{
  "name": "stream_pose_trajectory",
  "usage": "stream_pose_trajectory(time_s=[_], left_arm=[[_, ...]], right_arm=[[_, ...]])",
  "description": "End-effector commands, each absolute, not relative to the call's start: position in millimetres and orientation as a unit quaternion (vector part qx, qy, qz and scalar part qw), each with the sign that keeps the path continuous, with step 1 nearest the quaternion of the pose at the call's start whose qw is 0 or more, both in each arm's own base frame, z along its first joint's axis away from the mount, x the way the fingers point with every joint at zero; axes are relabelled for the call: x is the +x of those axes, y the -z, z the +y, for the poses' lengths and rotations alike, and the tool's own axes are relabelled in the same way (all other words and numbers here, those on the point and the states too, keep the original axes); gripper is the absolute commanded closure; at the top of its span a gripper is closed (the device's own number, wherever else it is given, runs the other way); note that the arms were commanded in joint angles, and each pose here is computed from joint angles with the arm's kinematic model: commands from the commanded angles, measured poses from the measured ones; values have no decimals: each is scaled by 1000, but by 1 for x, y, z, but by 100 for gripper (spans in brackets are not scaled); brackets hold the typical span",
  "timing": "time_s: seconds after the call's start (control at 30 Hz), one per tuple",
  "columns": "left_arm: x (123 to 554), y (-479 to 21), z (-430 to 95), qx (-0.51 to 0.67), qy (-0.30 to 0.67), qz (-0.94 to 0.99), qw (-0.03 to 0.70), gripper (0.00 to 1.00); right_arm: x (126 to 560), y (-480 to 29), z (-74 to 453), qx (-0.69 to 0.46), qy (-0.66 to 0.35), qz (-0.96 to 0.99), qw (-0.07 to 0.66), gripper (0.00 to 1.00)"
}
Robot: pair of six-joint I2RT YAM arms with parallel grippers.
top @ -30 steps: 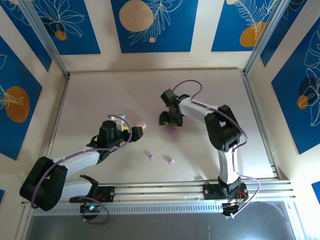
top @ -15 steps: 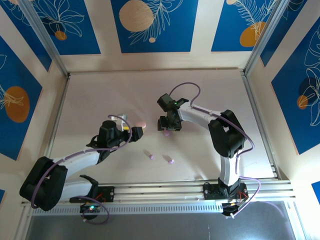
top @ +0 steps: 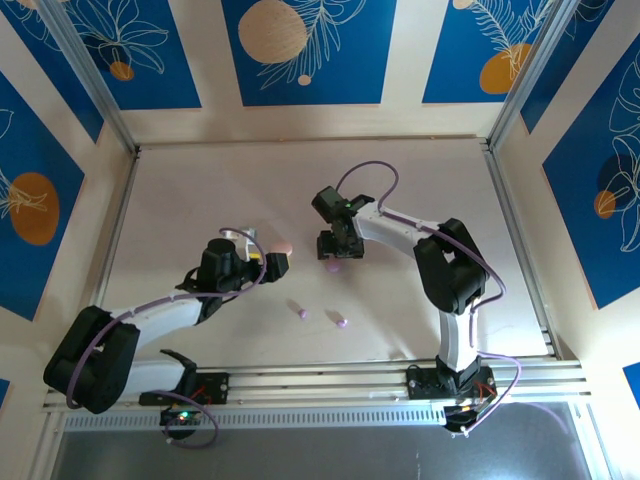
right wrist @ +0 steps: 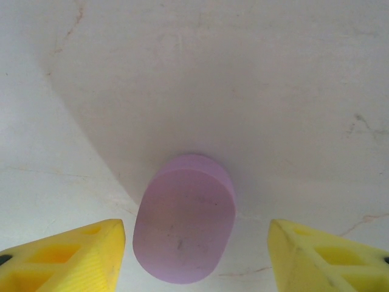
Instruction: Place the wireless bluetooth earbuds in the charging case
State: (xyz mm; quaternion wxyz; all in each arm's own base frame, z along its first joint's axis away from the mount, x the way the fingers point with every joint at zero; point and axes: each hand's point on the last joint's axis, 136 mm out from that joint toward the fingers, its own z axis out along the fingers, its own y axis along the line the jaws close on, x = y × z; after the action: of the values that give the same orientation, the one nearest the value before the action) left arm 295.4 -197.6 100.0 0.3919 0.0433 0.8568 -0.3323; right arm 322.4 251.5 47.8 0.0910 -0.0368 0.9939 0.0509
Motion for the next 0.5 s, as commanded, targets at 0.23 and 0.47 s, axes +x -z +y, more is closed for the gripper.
stream_pose_trajectory(time_s=[0.23, 0.47], left_arm=[[297, -112, -206, 60, 342, 848, 399, 0], [297, -112, -206, 60, 343, 848, 399, 0]], right_arm=[[321, -36, 257, -34, -42, 996, 74, 38], [321, -38, 257, -33, -43, 996, 77, 52]])
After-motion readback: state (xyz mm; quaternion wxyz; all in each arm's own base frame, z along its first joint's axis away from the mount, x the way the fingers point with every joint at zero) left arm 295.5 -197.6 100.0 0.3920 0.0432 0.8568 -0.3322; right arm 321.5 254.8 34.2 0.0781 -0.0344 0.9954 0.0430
